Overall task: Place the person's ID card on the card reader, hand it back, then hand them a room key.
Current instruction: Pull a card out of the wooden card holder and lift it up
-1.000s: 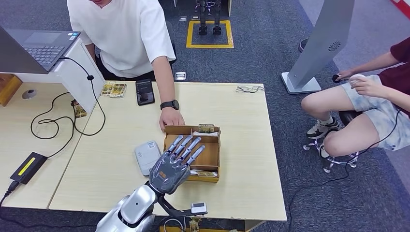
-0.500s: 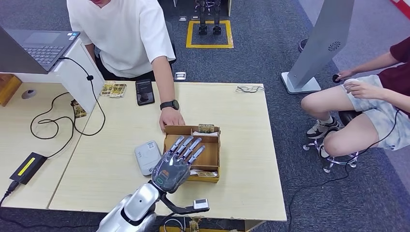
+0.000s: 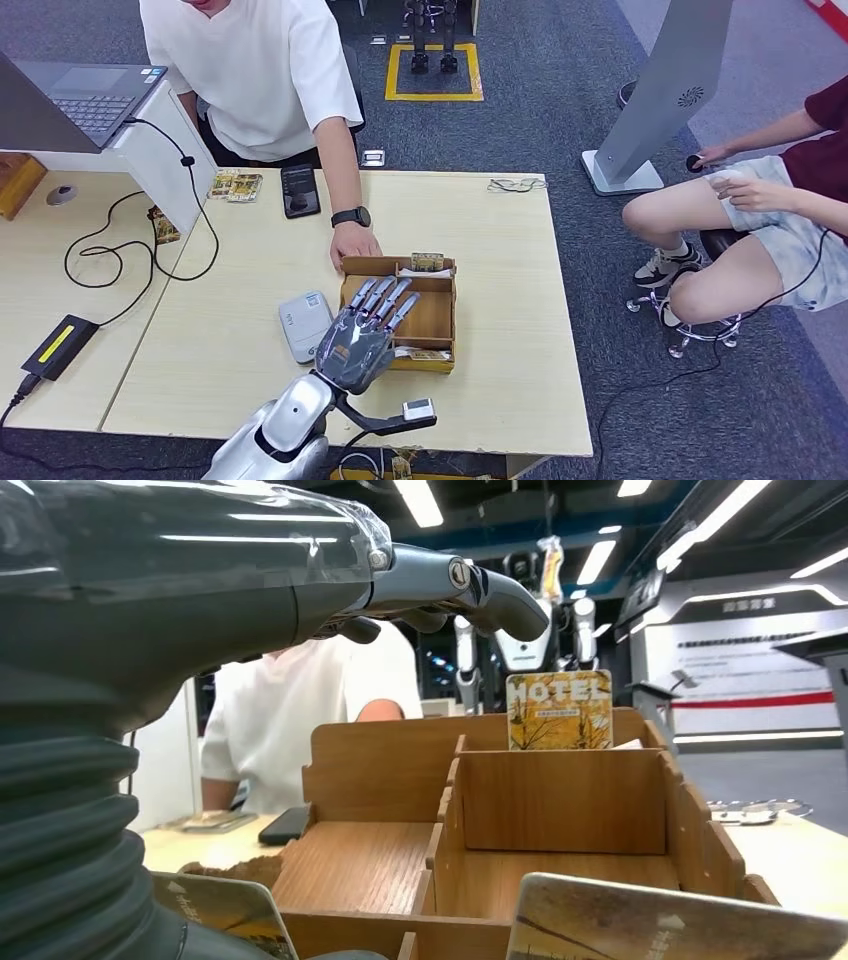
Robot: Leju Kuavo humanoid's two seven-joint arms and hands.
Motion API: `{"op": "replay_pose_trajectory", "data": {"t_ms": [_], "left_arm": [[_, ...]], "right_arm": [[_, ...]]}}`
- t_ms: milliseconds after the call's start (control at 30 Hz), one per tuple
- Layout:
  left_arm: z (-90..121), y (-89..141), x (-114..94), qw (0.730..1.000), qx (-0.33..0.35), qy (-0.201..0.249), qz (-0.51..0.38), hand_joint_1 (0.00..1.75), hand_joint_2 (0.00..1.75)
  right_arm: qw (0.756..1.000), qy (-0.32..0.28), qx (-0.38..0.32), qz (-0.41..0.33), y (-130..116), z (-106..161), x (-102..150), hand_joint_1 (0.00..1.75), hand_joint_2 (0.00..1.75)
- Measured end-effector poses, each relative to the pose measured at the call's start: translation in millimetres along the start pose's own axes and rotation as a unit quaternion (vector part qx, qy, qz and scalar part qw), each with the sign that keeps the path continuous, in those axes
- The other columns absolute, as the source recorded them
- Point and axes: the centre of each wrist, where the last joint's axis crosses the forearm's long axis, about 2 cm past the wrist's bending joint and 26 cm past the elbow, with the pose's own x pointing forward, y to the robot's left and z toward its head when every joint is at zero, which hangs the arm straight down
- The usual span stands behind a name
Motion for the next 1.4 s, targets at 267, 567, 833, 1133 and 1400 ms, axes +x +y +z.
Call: {"op": "replay_pose_trajectory", "data": {"t_ms": [267, 567, 833, 1133, 1400], "left_arm": [[2.5, -1.6, 1.2, 0.999, -0.005, 0.026, 0.020, 1.71, 1.75], [6.8, -4.8, -0.4, 0.999, -0.023, 0.040, 0.020, 1.75, 1.75], [7.2, -5.3, -0.5, 0.999, -0.029, 0.040, 0.019, 1.75, 1.75], [8.1, -6.2, -1.1, 0.999, -0.040, 0.031, 0.018, 1.75, 1.75], [11.7, -8.1, -1.0, 0.999, -0.038, 0.027, 0.027, 0.00, 1.75]], "right_arm": [[1.000, 0.007, 0.000, -0.005, 0.0, 0.3, -2.2, 0.00, 0.00], [1.000, 0.007, -0.003, -0.006, -1.9, -0.8, -2.5, 0.00, 0.00], [1.000, 0.008, -0.006, -0.006, -2.8, -1.3, -2.8, 0.00, 0.00], [1.000, 0.007, -0.007, -0.003, -3.4, -1.7, -3.2, 0.00, 0.00], [1.000, 0.008, -0.008, -0.003, -3.5, -1.8, -3.4, 0.00, 0.00]]}}
